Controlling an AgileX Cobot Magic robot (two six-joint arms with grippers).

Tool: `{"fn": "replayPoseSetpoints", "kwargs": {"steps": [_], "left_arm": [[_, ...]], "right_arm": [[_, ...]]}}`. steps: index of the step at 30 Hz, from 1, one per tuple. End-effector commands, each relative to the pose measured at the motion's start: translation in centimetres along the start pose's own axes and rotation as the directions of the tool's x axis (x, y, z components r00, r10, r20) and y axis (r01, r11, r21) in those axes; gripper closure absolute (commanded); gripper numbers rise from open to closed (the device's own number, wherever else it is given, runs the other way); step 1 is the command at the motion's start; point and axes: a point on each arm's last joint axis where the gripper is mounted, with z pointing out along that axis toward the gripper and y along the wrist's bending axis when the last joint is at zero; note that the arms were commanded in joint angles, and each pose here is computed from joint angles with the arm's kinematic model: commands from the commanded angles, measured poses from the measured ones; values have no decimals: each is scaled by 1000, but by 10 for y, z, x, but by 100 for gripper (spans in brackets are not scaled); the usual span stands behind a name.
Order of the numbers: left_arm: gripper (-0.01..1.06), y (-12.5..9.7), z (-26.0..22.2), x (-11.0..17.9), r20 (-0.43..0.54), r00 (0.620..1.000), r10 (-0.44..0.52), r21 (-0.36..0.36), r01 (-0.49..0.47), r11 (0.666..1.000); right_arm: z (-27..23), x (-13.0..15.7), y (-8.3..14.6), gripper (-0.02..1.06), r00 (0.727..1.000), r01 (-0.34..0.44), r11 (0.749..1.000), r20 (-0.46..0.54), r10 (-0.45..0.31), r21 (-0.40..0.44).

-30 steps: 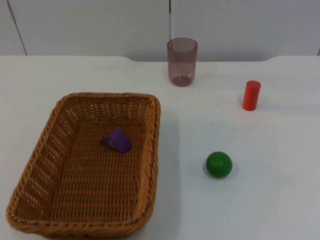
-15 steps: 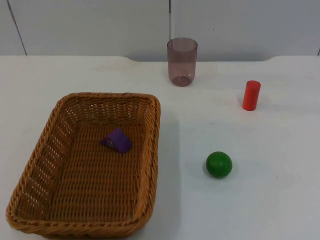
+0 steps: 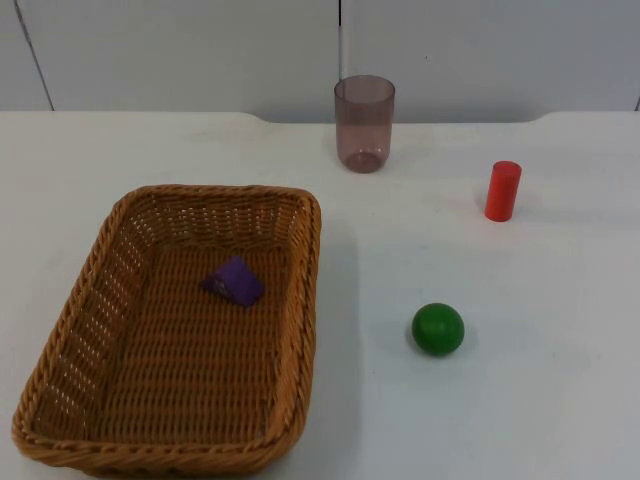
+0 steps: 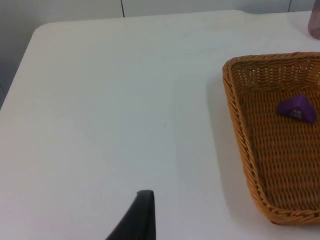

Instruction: Pick up the basket with the left hand and place the triangular block into the basket with the right hand.

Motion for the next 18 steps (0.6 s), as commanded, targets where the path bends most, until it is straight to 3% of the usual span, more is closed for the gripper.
{"fn": "replayPoseSetpoints", "kwargs": {"steps": [1,2,4,5,6,7,18], "left_arm": [[0,-1,1,2,-2,1000,1,14,-1,1000],[0,-1,1,2,-2,1000,1,14,-1,1000],[0,-1,1,2,-2,1000,1,14,-1,1000],[0,-1,1,2,-2,1000,1,14,-1,1000],[0,-1,1,2,-2,1000,1,14,-1,1000],[0,-1,1,2,-2,1000,1,14,-1,1000],[0,-2,1,2,-2,1000,-2,19,2,1000]], "right_arm": [[0,0,0,31,1000,12,1000,9,-12,-3],[0,0,0,28,1000,12,1000,9,-12,-3],[0,0,0,12,1000,12,1000,9,-12,-3],[0,0,0,12,1000,12,1000,9,-12,-3],[0,0,0,2,1000,12,1000,9,-12,-3],[0,0,0,-1,1000,12,1000,9,-12,-3],[0,0,0,-1,1000,12,1000,9,-12,-3]]}}
